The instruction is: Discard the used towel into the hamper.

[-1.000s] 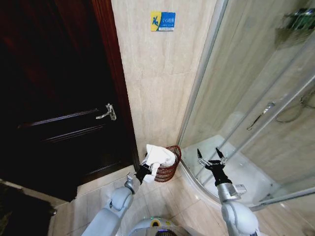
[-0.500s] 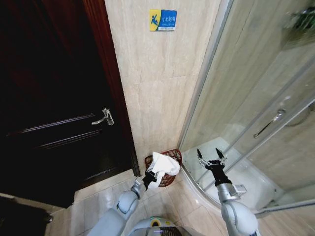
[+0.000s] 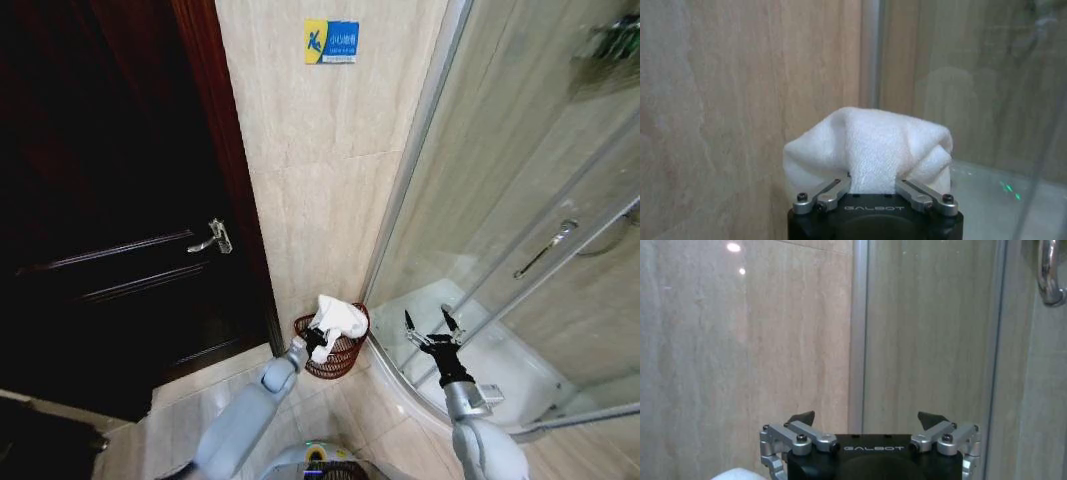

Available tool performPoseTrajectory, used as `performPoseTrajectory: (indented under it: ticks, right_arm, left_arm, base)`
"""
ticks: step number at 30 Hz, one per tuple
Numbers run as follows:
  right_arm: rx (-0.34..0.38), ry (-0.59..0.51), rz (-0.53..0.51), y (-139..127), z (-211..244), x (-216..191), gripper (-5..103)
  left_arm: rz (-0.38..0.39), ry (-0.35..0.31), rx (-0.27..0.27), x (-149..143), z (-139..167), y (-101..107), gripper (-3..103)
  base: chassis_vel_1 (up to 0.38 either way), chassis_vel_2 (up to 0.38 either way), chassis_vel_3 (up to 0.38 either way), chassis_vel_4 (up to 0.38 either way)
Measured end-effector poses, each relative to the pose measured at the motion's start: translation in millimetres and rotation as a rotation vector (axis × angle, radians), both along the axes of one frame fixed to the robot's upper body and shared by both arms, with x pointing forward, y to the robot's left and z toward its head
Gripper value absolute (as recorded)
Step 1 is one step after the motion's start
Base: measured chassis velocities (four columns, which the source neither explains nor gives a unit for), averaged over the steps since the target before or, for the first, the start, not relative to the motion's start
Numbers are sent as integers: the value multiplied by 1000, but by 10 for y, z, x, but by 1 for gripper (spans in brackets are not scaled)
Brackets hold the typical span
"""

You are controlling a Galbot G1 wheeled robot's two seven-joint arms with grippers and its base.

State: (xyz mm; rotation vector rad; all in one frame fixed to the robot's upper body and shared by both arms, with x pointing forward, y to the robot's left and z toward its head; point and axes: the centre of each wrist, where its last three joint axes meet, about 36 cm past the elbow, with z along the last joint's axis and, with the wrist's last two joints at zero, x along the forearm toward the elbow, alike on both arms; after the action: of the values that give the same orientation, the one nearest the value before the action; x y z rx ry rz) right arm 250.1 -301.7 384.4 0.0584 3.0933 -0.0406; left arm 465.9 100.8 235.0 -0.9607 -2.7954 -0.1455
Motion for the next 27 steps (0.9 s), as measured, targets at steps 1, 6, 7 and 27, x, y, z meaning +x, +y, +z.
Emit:
performPoseTrajectory:
  ticks: [1,6,7,27]
  right_arm:
    - [0,0,0,0,0,0,100]
    - [0,-5,-17,23,-1,83,100]
    - [-7,-6,-19,49,5,119,100]
    - [-15,-13,-17,98,24,208,100]
  left_arm:
    - [0,0,0,0,0,0,9]
    - [4,-8,-6,268,-111,-103,9]
    - [-1,-13,-12,361,-168,-163,9]
    - [-13,-7,103,566,-670,-259,24]
  base:
    - [0,0,0,0]
    - [0,0,0,0]
    - [0,0,0,0]
    - [0,0,0,0]
